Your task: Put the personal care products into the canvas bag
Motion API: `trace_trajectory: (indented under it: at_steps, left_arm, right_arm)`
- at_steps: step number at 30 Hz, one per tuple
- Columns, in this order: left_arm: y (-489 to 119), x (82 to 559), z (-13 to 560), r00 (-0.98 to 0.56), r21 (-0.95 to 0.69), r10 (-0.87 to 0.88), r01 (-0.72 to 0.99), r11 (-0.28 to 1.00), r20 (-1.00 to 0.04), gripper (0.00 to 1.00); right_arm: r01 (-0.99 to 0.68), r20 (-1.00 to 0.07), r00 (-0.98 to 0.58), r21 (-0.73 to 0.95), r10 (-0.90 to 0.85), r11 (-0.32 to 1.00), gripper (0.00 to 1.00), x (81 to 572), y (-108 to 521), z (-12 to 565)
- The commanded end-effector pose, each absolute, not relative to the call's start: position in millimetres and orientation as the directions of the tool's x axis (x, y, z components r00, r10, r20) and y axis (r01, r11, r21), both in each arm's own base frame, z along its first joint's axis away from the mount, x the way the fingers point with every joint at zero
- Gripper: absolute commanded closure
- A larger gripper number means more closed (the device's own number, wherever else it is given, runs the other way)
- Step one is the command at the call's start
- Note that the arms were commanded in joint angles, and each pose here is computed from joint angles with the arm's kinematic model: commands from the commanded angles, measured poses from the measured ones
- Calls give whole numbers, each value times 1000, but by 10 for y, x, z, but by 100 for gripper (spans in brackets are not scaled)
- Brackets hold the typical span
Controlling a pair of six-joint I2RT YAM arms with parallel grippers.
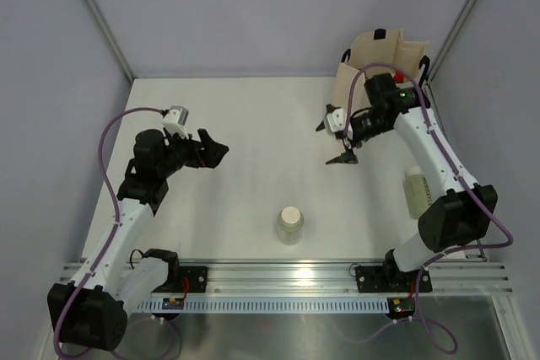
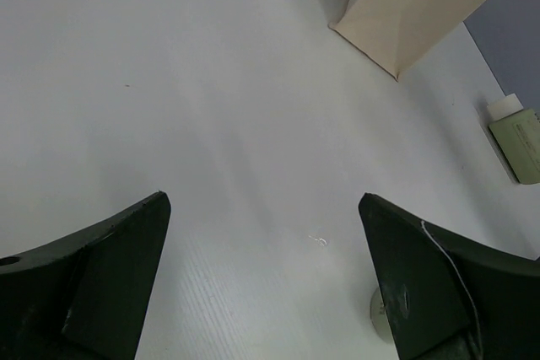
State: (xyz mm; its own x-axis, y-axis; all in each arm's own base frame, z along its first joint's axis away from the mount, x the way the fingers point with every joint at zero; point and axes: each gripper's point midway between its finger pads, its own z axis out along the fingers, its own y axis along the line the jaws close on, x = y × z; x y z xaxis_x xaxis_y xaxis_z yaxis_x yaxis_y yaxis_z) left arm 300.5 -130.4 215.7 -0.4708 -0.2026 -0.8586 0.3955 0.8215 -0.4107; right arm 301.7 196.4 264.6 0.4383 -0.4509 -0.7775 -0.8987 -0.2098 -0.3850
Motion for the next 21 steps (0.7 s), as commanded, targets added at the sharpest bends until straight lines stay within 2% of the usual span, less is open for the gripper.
trace_trajectory:
  at_steps: [1, 8, 13, 21]
  left_arm:
    - [-1330, 2932, 2310, -402, -370, -184, 456, 809, -897, 1]
    - [-1331, 2846, 2289, -399, -380, -196, 460, 803, -896, 1]
    - [-1348, 2829, 2305, -400, -387, -201, 465, 796, -894, 1]
    - [-1333, 2781, 2350, -399, -399, -218, 456, 795, -891, 1]
  right_arm:
    - [-893, -805, 379, -189, -457, -409, 1, 2119, 1752, 2231]
    - [-839, -807, 363, -66, -466, -539, 0, 1588, 1706, 1715]
    - [-790, -864, 300, 13, -404, -613, 0, 1208, 2035, 1550]
    - [-805, -896, 184, 99, -405, -585, 1, 1262, 2503, 1335]
